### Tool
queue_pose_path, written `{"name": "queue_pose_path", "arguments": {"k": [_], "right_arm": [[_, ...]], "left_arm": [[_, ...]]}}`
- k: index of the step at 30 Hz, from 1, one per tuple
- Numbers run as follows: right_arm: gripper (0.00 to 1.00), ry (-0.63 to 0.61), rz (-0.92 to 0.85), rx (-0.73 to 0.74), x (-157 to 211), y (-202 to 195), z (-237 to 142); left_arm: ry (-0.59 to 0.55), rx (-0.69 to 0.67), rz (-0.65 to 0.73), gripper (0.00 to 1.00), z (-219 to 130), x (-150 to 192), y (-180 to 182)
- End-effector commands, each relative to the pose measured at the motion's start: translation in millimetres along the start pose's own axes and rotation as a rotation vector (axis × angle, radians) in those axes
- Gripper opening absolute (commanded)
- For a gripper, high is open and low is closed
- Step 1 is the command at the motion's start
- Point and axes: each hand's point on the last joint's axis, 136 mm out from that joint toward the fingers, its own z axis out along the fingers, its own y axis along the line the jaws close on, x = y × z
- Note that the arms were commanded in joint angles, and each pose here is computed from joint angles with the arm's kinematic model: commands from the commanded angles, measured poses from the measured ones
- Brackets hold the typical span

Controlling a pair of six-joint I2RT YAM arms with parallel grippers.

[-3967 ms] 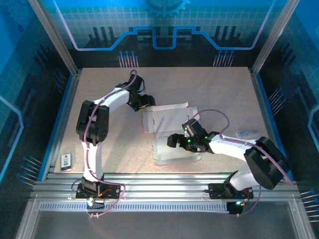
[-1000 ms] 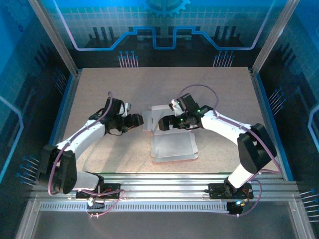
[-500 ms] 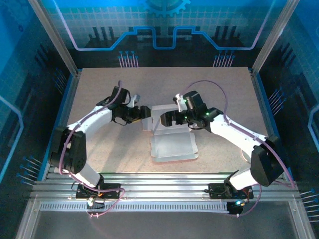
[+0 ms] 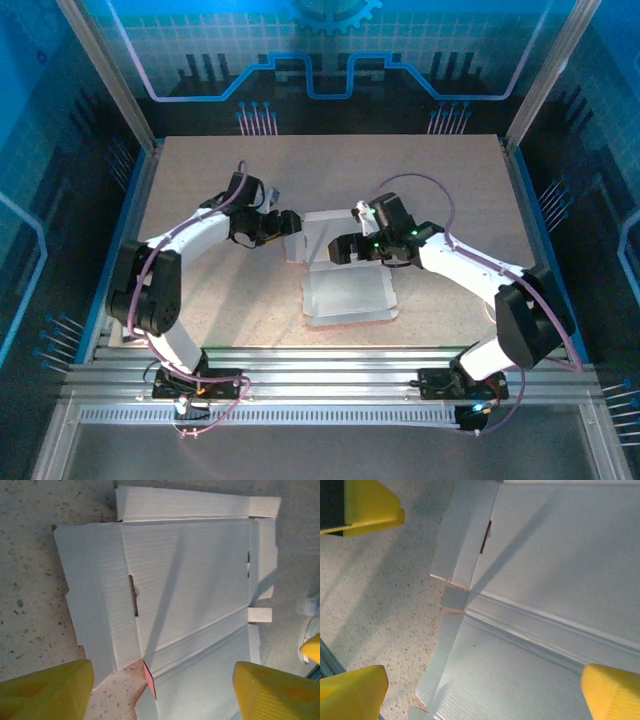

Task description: Fold the paper box

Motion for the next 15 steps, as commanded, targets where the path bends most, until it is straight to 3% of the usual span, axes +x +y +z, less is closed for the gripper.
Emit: {"name": "queue_pose_path", "arguments": {"k": [1,7,15], "right_arm": [[1.0,0.073,0.058,0.048,24,-16,16],[1.0,0.118,0.123,0.058,42,-25,30],[1.0,0.147,0.126,0.086,60,-34,33]], "left_arm": [[0.022,-0.002,-0.056,0.83,15,1,11],[0.04,0.057,-0.071,0.88,30,2,9],[0.05,0.191,0.047,0.99,22,-8,-23]]}}
